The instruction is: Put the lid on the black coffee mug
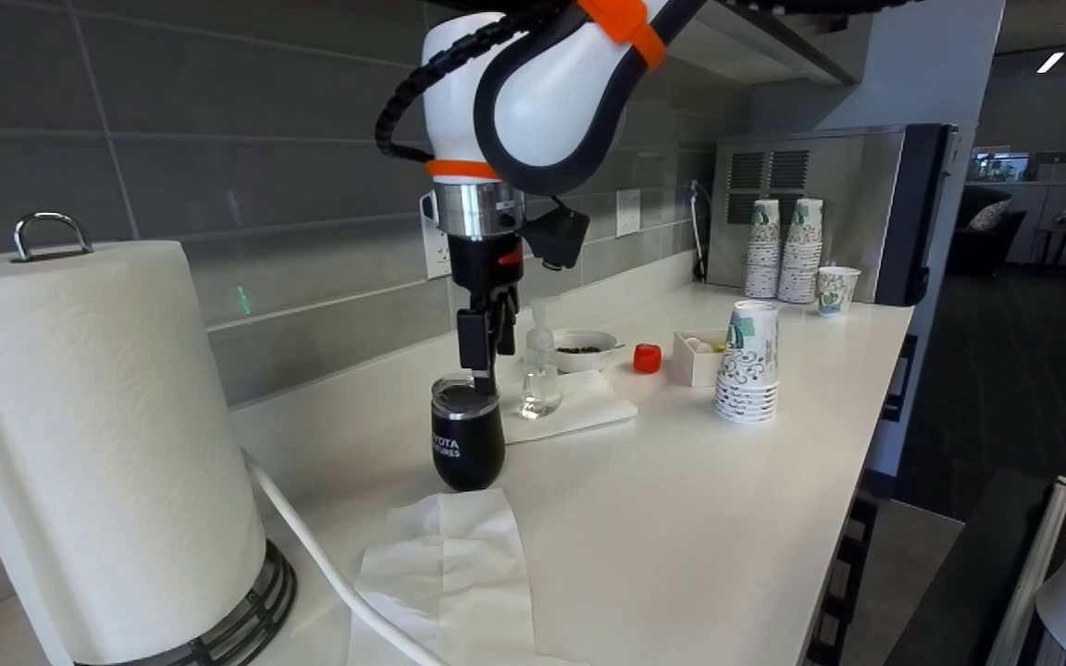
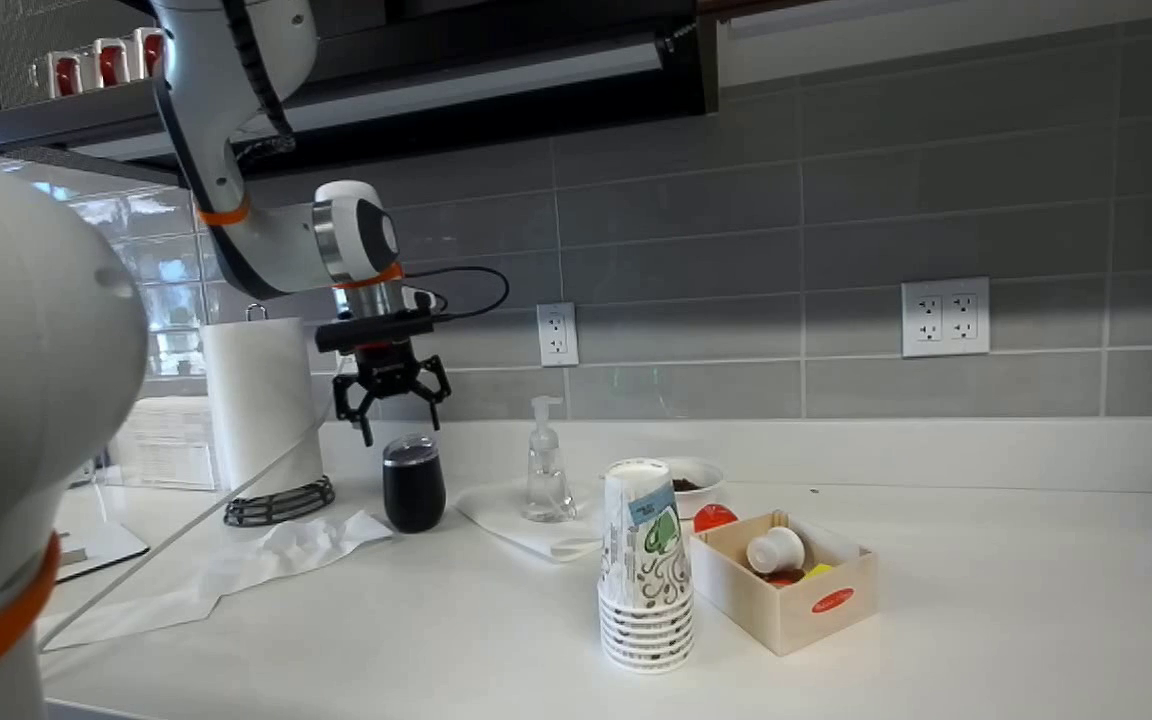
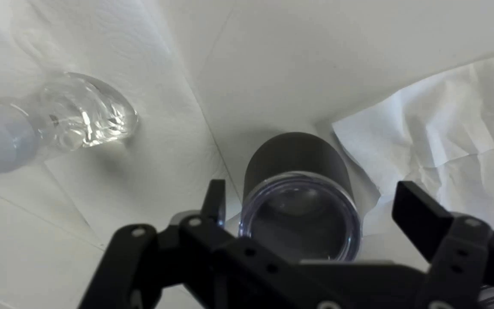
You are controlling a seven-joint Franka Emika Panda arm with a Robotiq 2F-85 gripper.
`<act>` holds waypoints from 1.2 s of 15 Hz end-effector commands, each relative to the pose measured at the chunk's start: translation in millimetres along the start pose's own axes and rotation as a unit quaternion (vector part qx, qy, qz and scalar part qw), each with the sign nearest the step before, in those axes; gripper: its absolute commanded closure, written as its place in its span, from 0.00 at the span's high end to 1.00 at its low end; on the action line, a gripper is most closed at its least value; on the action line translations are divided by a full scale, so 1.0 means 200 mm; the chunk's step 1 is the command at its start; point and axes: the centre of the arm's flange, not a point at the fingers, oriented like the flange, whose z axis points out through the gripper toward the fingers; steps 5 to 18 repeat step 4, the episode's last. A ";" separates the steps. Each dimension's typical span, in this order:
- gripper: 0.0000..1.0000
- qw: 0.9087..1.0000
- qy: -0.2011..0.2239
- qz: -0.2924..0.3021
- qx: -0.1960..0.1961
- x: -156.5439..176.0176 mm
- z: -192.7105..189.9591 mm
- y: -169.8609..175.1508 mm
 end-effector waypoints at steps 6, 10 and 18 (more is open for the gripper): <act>1.00 0.999 0.025 0.045 0.003 -0.23 -0.09 0.00; 1.00 0.999 0.025 0.045 0.003 -0.23 -0.09 0.00; 1.00 0.999 0.025 0.045 0.003 -0.23 -0.09 0.00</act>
